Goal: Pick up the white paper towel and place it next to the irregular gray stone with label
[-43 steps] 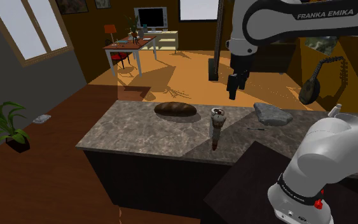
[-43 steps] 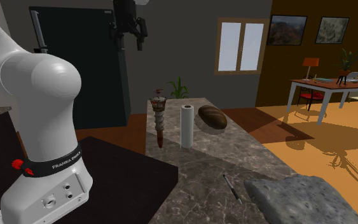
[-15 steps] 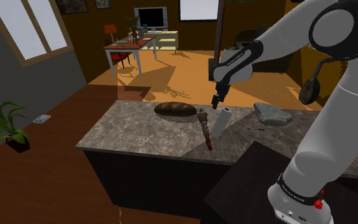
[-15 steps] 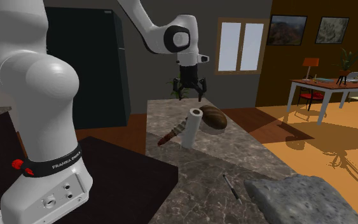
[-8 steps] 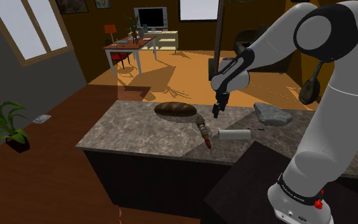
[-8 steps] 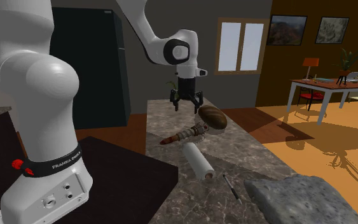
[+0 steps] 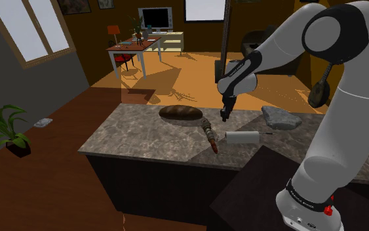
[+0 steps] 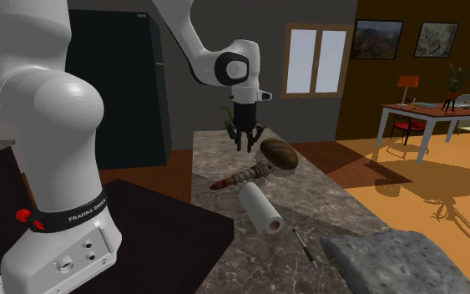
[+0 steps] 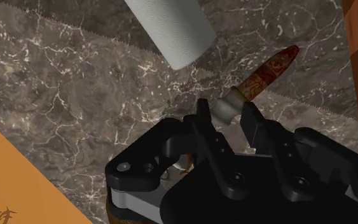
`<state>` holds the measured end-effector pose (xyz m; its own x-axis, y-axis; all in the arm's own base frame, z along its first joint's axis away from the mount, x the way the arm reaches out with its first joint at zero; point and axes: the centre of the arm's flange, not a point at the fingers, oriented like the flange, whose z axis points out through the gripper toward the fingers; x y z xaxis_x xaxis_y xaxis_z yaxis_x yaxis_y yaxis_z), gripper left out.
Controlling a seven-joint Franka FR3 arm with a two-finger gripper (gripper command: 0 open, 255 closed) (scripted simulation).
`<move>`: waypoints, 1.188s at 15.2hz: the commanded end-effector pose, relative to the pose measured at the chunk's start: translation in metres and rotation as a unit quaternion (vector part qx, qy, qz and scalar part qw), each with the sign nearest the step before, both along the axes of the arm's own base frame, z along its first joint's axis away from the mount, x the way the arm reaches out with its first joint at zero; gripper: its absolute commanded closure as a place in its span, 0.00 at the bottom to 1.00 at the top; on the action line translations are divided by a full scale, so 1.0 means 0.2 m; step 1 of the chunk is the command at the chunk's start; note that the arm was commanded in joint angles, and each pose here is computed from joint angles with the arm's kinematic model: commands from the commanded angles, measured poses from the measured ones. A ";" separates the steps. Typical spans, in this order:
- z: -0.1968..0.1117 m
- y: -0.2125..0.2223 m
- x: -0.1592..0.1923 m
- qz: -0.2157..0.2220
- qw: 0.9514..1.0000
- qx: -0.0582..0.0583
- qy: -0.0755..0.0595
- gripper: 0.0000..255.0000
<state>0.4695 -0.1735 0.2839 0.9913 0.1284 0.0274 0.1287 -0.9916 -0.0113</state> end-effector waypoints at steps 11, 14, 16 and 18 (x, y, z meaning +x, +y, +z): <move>-0.09 -0.06 -0.08 0.051 0.999 0.000 0.002 0.00; -0.21 -0.17 -0.18 0.127 0.992 0.001 0.006 0.00; -0.30 -0.25 -0.24 0.178 0.984 0.001 0.008 0.00; -0.38 -0.33 -0.29 0.228 0.974 0.002 0.011 0.00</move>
